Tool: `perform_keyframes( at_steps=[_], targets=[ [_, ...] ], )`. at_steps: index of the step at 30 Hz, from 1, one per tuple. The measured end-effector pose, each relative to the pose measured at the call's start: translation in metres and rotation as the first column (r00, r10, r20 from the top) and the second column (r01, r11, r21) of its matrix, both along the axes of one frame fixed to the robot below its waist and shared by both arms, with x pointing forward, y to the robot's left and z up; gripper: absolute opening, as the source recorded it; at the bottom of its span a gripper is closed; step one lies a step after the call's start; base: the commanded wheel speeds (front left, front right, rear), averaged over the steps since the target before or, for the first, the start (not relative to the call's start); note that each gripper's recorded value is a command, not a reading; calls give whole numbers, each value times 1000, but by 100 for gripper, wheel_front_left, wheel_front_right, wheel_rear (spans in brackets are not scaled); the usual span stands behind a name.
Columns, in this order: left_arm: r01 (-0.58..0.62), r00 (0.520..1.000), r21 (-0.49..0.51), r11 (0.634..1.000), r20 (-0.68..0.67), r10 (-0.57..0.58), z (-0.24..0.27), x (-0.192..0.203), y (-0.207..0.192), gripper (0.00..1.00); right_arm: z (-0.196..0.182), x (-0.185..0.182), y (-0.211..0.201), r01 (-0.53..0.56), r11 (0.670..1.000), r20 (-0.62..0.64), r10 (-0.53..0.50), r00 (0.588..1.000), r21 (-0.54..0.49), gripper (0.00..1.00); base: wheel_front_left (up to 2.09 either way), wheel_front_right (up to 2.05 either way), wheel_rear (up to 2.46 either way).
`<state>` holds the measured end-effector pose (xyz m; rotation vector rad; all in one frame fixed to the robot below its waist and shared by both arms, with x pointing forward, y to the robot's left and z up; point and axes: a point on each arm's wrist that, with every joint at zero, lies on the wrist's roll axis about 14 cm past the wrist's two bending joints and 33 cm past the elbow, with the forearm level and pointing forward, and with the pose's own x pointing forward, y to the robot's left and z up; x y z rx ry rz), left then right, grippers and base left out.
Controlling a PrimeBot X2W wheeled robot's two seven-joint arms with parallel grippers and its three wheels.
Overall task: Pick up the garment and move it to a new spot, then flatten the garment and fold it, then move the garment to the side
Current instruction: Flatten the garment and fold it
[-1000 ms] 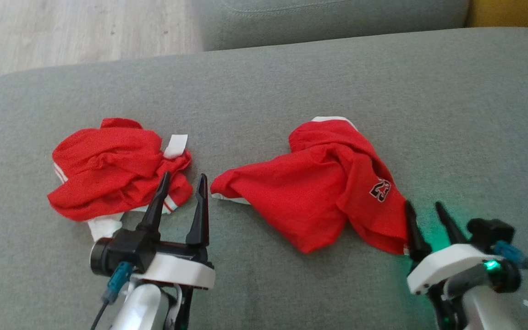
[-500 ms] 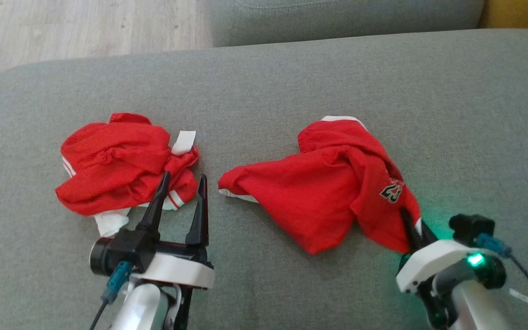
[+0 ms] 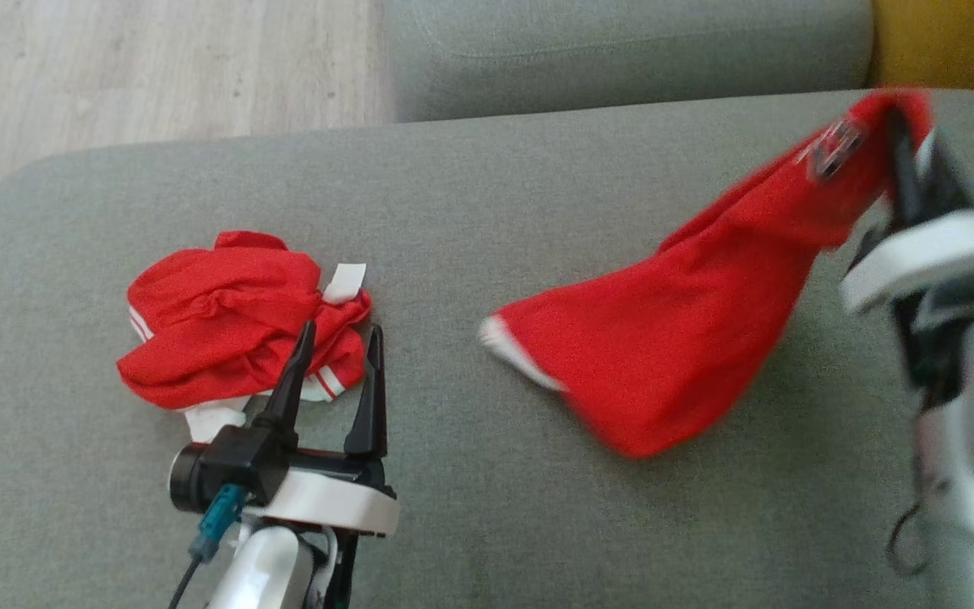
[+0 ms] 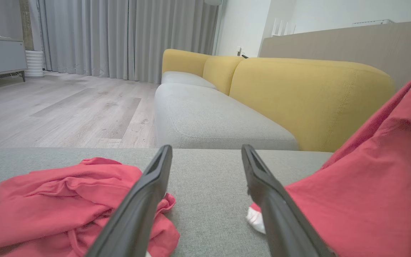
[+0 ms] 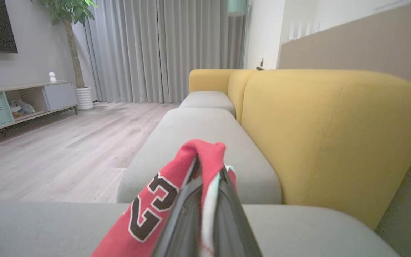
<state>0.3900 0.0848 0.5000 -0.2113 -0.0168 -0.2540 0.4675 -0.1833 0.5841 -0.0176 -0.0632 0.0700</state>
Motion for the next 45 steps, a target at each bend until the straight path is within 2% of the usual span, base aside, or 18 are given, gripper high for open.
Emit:
perform_keyframes(
  at_steps=[5,9,11,15,19,22,28,31,32,36,40,41,42,45],
  targets=[
    [-13,1000,-10,1000,7,13,4,-7,3,100,84,13,-4,-6,995,160,22,987,-102,0,0,0,0],
    [-32,999,-24,999,13,33,8,-14,8,100,130,15,23,-60,981,242,104,965,-182,0,0,0,0],
    [-47,999,-25,999,10,47,7,-17,12,100,142,13,44,-105,967,266,167,949,-231,0,0,0,0],
    [-65,998,-25,998,13,65,8,-21,17,100,153,7,78,-185,945,281,261,924,-269,0,0,0,0],
    [-80,997,-26,996,18,81,10,-23,23,100,169,-2,110,-255,925,323,342,883,-281,0,0,0,0],
    [-88,996,-26,996,15,88,8,-24,25,100,176,-5,123,-286,921,342,366,865,-262,0,0,0,0],
    [-100,995,-21,995,-11,99,-1,-23,29,100,149,20,93,-213,951,265,269,926,-222,0,0,0,0],
    [-103,994,-11,995,-27,103,-7,-20,30,100,112,32,74,-186,964,160,217,963,-188,0,0,0,0],
    [-103,994,-5,995,-36,103,-11,-17,31,100,84,39,61,-163,970,84,180,980,-178,0,0,0,0],
    [-88,995,-4,996,-43,88,-13,-8,28,100,31,51,33,-118,976,-55,109,992,-185,0,0,0,0],
    [-74,996,-4,997,-42,73,-14,1,25,100,-1,62,17,-94,973,-103,73,992,-213,0,0,0,0],
    [-73,996,-4,997,-42,73,-14,3,25,100,-9,65,16,-95,971,-123,69,990,-218,92,0,0,0],
    [-71,996,-4,997,-44,71,-15,3,25,100,-16,67,14,-93,969,-144,61,988,-229,100,0,0,0],
    [-65,997,-2,998,-52,65,-18,3,22,100,-32,73,2,-82,949,-188,24,982,-306,100,0,0,0]
  ],
)
